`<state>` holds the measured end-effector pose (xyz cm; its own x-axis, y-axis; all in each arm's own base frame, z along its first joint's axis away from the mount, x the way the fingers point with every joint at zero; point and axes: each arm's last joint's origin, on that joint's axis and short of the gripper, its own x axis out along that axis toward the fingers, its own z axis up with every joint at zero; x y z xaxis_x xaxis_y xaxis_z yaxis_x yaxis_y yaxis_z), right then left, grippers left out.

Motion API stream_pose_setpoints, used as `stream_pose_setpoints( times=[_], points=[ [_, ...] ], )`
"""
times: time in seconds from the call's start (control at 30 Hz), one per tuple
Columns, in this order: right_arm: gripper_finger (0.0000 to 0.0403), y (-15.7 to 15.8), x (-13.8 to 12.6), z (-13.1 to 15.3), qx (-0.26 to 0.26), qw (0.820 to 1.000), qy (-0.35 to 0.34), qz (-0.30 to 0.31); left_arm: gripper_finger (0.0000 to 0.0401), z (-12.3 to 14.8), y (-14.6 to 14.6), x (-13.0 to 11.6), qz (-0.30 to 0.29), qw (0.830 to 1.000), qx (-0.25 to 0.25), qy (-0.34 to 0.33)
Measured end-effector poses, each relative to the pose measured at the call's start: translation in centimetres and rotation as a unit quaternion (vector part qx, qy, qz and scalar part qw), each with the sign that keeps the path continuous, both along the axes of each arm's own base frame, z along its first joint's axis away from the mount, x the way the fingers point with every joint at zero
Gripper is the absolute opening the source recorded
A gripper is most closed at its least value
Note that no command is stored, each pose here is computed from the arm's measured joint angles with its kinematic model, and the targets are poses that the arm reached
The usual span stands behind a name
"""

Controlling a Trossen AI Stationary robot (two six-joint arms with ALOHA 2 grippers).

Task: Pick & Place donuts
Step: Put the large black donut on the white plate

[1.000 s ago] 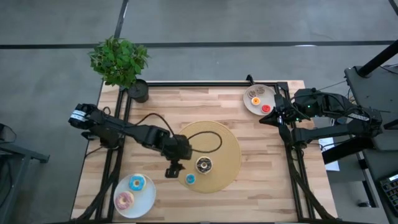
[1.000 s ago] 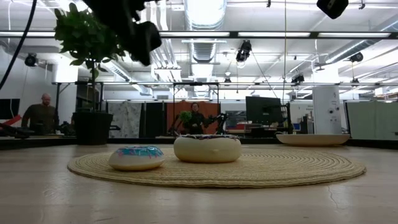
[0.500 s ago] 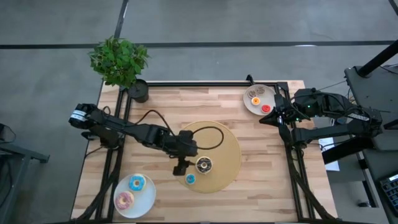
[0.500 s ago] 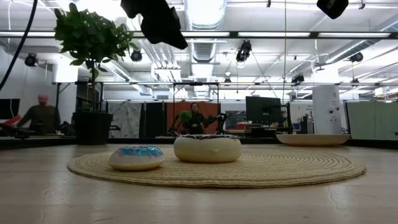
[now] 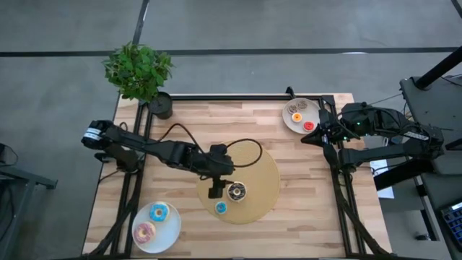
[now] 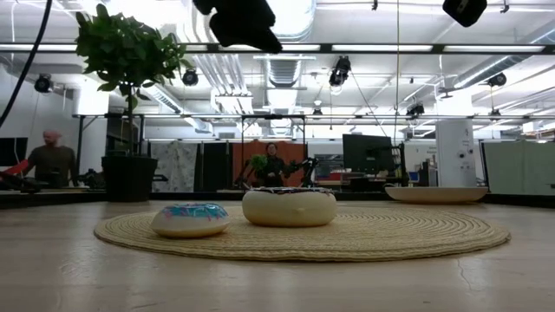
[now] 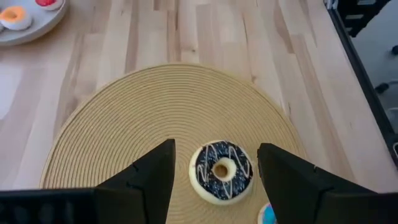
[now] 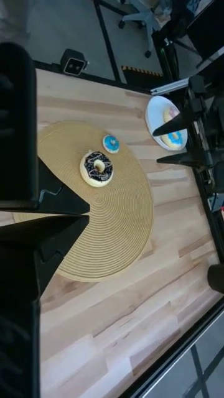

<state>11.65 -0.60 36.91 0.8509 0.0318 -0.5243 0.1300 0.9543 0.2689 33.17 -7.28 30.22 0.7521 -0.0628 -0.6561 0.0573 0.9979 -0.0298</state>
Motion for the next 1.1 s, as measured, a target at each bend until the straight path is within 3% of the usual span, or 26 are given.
stream_pose_setpoints(
  times=[0.33, 0.63, 1.1],
  points=[
    [0.0009, -0.1, 0.0, 0.0, 0.001, 1.000, 0.000, -0.012, 0.0200, -1.3, -0.8, 2.8, -0.044, 0.999, 0.012, 0.025],
    [0.0009, -0.1, 0.0, 0.0, 0.004, 1.000, 0.001, -0.014, 0.0200, -2.5, -0.7, 3.5, -0.063, 0.997, 0.003, 0.046],
    [0.0009, -0.1, 0.0, 0.0, 0.001, 1.000, 0.002, -0.012, 0.0200, -6.8, -1.7, 5.1, -0.104, 0.987, -0.032, 0.114]
  ],
)
